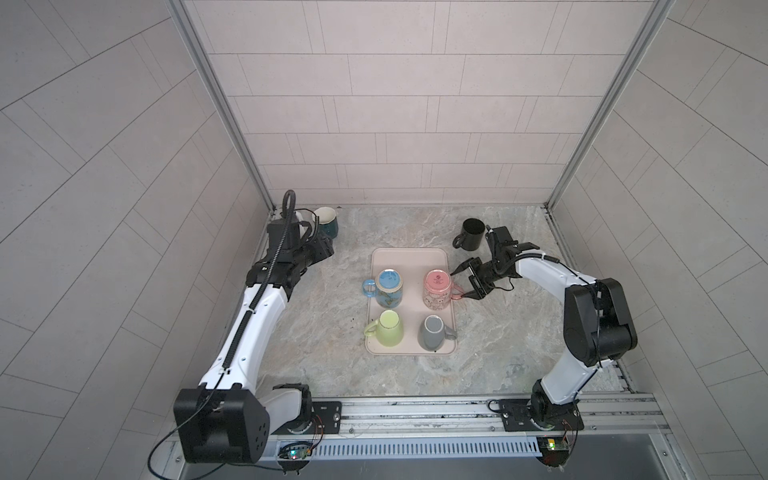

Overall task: Turn the mug right side up
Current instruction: 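Move the right gripper down to the pink mug on the tray, then close the right gripper on the pink mug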

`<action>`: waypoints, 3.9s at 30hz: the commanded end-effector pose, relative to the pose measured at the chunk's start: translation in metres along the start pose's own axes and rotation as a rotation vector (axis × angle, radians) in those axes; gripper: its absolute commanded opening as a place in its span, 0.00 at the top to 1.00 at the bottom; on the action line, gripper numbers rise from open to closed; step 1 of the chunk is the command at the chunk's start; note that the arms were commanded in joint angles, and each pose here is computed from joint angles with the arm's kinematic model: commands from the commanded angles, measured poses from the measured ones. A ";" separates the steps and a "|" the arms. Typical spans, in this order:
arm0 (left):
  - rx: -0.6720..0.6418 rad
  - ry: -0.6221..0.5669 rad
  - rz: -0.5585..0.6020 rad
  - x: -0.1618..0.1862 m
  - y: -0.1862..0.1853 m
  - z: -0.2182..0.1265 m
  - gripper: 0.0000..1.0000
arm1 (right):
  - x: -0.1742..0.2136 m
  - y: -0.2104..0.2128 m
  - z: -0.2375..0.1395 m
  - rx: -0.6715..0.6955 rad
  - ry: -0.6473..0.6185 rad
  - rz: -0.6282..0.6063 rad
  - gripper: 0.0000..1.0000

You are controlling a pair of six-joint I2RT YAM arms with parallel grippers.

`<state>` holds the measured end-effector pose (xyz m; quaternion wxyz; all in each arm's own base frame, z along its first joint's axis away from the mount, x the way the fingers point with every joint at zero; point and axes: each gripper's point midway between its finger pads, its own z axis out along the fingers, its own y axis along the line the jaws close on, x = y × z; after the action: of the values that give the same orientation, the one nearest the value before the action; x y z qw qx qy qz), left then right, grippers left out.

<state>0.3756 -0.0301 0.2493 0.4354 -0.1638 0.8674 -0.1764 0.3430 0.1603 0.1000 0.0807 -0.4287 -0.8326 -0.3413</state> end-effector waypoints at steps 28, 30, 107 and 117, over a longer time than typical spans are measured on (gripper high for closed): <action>-0.002 -0.025 -0.004 -0.003 0.003 0.000 0.31 | 0.003 -0.012 0.028 0.069 0.074 0.079 0.38; -0.003 -0.026 -0.004 -0.003 0.003 0.000 0.31 | 0.005 -0.012 0.030 0.072 0.083 0.079 0.38; -0.030 -0.035 -0.006 -0.003 0.009 -0.001 0.31 | -0.007 0.078 0.023 -0.165 0.016 -0.129 1.00; -0.022 -0.033 -0.024 -0.004 0.007 0.000 0.32 | 0.010 0.107 0.014 -0.252 0.011 -0.292 1.00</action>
<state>0.3767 -0.0235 0.2437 0.4387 -0.1774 0.8656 -0.1636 0.4073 0.2127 0.1027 0.0357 -0.3530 -0.8382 -0.4142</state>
